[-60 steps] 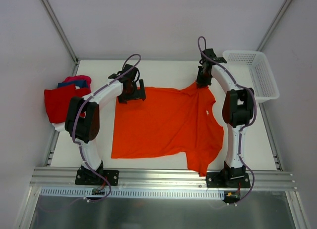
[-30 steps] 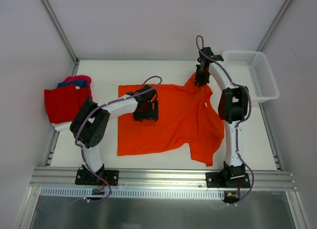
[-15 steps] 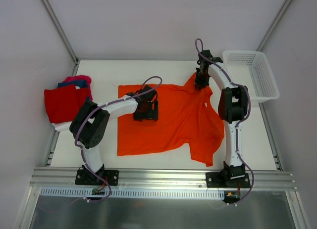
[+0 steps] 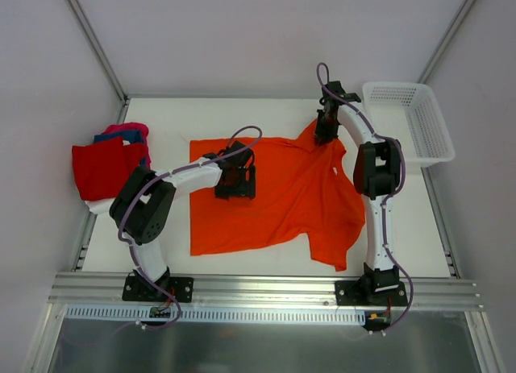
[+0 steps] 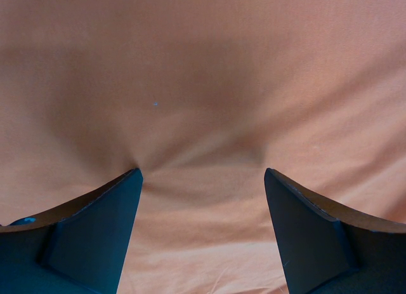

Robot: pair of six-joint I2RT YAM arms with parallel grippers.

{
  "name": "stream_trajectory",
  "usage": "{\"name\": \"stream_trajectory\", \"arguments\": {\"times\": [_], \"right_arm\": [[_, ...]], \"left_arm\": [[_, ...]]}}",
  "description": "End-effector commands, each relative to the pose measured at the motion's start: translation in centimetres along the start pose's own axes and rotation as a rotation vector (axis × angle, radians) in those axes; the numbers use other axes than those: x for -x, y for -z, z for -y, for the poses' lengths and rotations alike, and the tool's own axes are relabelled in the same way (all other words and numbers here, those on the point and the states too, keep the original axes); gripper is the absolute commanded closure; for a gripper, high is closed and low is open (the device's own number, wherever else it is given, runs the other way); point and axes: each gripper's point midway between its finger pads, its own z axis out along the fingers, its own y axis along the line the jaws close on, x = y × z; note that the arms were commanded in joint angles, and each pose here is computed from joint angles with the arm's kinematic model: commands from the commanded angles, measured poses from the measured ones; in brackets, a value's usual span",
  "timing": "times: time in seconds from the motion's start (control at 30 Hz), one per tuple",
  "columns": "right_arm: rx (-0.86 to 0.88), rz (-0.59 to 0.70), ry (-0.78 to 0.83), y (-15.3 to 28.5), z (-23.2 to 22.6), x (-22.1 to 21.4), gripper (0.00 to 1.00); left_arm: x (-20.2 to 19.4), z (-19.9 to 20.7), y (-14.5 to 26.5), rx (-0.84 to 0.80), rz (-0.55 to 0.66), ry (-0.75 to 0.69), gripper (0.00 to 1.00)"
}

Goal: Fold and stack the t-shirts
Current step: Flatten the tshirt out

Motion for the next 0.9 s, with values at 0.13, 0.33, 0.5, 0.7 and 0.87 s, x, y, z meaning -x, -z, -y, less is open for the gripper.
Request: {"name": "stream_trajectory", "arguments": {"times": [0.13, 0.33, 0.5, 0.7, 0.87], "right_arm": [[0.034, 0.074, -0.036, 1.0, -0.8, 2.3, 0.99], [0.077, 0.19, -0.075, 1.8, -2.2, 3.8, 0.99], [0.083, 0.298, -0.122, 2.5, -3.3, 6.2, 1.0], [0.168, 0.39, -0.151, 5.1, -5.6, 8.3, 1.0], [0.218, 0.452, -0.129, 7.2, -7.2, 10.8, 1.0]], "left_arm": [[-0.6, -0.8, 1.0, 0.011, -0.001, 0.0, 0.21], [-1.5, -1.2, 1.0, 0.011, -0.019, 0.0, 0.21], [-1.9, -1.4, 1.2, 0.013, -0.022, -0.003, 0.21], [-2.0, -1.5, 1.3, 0.01, -0.02, -0.003, 0.21], [-2.2, -1.1, 1.1, -0.006, -0.038, 0.001, 0.21]]}}
